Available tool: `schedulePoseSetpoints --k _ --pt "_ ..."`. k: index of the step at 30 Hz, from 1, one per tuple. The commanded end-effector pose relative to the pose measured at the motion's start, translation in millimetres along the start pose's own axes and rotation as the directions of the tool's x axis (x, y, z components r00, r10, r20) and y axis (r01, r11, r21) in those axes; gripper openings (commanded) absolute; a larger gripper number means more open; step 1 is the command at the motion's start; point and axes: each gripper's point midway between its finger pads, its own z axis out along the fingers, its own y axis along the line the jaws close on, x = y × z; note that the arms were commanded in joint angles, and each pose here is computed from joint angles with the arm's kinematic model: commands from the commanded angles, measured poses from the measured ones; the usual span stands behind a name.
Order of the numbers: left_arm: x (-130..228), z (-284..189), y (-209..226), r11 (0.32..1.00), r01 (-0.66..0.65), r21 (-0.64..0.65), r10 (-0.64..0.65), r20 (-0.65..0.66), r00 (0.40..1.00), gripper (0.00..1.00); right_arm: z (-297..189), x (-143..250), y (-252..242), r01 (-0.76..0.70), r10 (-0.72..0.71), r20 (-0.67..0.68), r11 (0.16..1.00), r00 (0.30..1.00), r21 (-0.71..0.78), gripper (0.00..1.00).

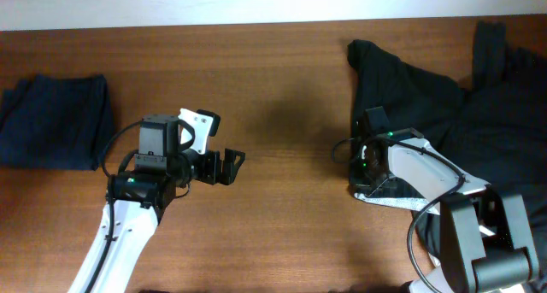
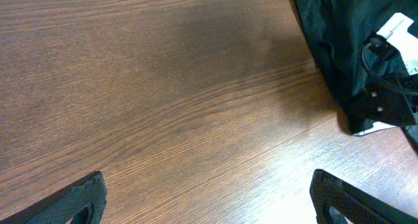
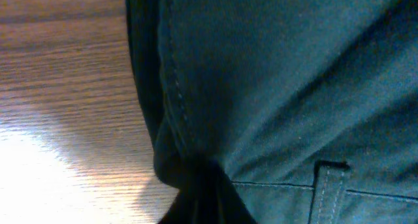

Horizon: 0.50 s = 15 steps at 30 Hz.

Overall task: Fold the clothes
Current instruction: 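Reach the right gripper into the black pile and grasp the black shorts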

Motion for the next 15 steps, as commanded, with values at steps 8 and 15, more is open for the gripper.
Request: schedulePoseSetpoints --k 8,15 --pt "-3.5 -1.5 11.8 0.997 0.005 -0.077 -0.005 0.003 1.0 0.99 -71.4 35.3 231.0 0.438 -0.359 0.251 0.734 0.899 -0.52 0.06" --pt "8.0 0.9 11.9 0.997 0.022 -0.073 -0.026 -0.044 0.999 0.99 -62.0 6.9 177.9 0.365 -0.299 0.258 0.892 0.919 -0.266 0.99"
